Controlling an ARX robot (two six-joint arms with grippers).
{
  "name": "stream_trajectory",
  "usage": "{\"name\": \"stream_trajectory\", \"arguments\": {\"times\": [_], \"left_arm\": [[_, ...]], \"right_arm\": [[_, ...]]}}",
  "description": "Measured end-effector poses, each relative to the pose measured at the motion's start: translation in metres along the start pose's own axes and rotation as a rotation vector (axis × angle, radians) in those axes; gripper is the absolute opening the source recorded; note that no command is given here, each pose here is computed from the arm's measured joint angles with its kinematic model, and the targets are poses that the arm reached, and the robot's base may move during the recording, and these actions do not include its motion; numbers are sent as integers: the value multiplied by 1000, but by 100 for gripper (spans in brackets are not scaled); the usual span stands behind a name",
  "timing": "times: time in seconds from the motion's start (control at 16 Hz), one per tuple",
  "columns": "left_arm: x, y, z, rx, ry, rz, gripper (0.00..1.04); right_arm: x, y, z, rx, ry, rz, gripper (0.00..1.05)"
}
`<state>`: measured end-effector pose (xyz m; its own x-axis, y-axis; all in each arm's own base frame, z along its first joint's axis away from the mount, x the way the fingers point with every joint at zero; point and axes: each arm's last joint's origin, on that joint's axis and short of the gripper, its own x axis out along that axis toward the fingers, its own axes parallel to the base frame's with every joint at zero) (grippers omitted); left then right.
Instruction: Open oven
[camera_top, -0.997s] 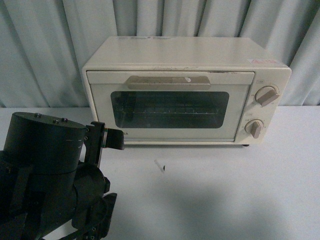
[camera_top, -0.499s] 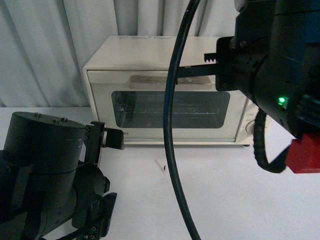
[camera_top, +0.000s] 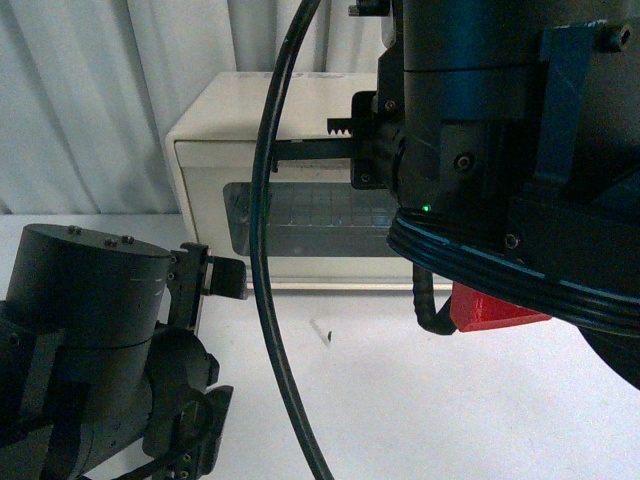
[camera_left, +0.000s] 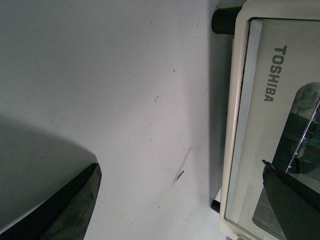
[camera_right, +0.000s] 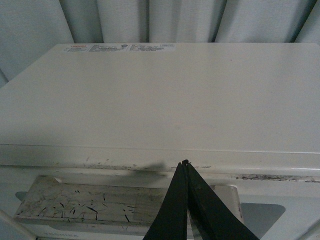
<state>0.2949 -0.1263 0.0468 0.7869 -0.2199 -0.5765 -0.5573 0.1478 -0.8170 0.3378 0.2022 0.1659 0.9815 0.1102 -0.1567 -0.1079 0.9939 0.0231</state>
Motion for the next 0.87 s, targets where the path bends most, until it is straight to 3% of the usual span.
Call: {"name": "stream_trajectory", "arguments": {"times": [0.56, 0.87], "left_arm": [[0, 0, 0, 0, 0, -1, 98], [0, 0, 0, 0, 0, -1, 98]], "right_arm": [[12, 3, -18, 64, 27, 3, 2], [10, 13, -28, 177, 8, -19, 2]]}}
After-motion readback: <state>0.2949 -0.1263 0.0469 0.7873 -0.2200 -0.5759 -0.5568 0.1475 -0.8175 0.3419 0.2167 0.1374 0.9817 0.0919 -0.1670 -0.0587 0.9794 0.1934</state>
